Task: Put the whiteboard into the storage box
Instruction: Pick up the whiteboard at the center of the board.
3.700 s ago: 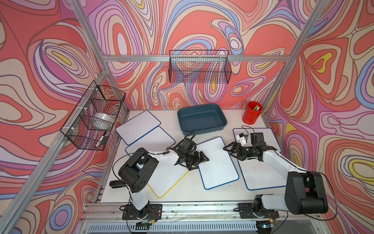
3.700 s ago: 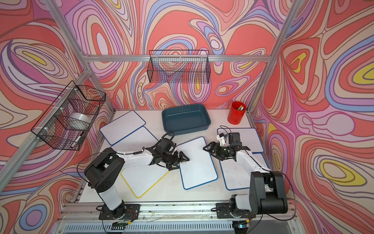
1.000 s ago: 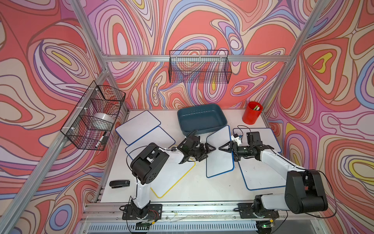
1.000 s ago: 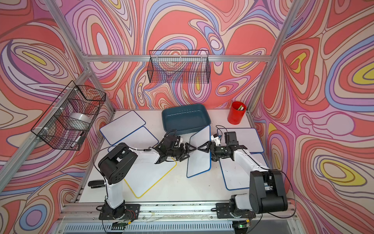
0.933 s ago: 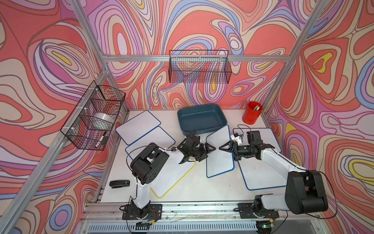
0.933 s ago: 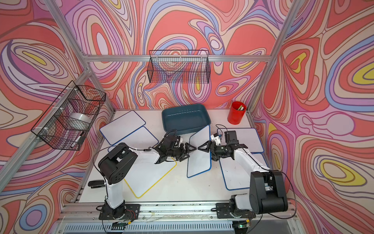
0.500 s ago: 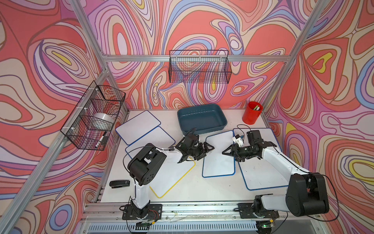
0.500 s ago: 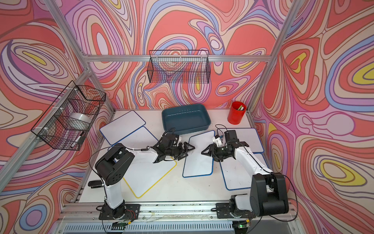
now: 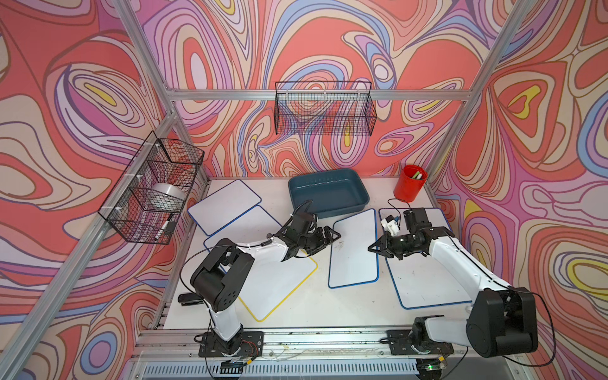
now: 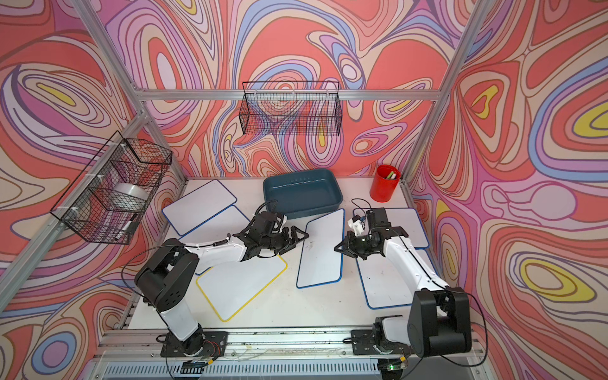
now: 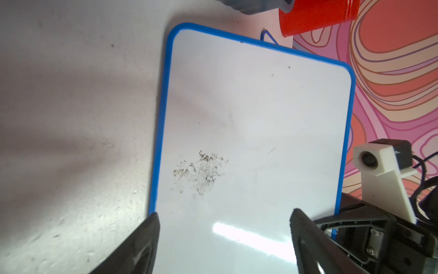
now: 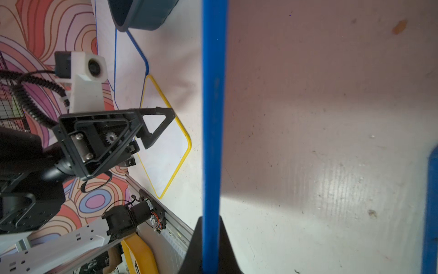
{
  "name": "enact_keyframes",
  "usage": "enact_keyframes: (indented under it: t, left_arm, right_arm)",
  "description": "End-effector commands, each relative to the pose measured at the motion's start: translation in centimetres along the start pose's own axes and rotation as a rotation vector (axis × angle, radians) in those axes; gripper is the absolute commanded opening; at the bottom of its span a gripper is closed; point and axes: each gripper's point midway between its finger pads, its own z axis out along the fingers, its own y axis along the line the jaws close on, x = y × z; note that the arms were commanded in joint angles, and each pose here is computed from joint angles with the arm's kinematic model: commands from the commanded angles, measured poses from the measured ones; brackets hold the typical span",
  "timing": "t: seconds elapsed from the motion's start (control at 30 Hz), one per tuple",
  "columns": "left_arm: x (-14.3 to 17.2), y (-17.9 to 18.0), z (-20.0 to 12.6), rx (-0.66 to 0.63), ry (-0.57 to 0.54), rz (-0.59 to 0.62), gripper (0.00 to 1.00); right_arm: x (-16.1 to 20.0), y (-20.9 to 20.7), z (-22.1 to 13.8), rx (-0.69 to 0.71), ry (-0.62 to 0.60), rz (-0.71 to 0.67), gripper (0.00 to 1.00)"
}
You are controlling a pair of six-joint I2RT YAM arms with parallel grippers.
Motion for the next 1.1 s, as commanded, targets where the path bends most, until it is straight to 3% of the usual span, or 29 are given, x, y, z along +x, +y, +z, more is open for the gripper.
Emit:
enact_keyframes:
  t: [0.0, 0.2, 0.47, 0.77, 0.97, 1.07]
  left_arm:
    - [-1.0, 0.8, -1.7, -0.070, -0.037, 0.046, 0.83]
    - [-2.6, 1.8, -3.3, -0.081, -0.070, 0.035, 0.83]
    - [-4.9, 2.1, -5.9, -0.088, -0.125, 0.033, 0.83]
    - [-5.7, 2.5, -8.1, -0.115, -0.172, 0.050, 0.83]
    - [-6.4, 3.8, -9.0, -0.119, -0.191, 0.015, 0.83]
    - [-7.0, 4.4, -9.4, -0.105, -0.190, -0.006, 0.83]
  right_arm:
    - [-1.0, 1.3, -1.2, 0.001, -0.049, -0.061, 0.04]
    - [-1.8, 3.1, -2.0, -0.054, -0.070, -0.100, 0.00]
    - [-4.7, 10.0, -5.0, -0.278, -0.141, -0.225, 0.00]
    - [-7.6, 15.1, -7.6, -0.399, -0.180, -0.352, 0.00]
    - [-12.3, 15.9, -7.4, -0.446, -0.310, -0.281, 0.00]
    - [-15.2, 14.6, -6.3, -0.399, -0.391, -0.208, 0.00]
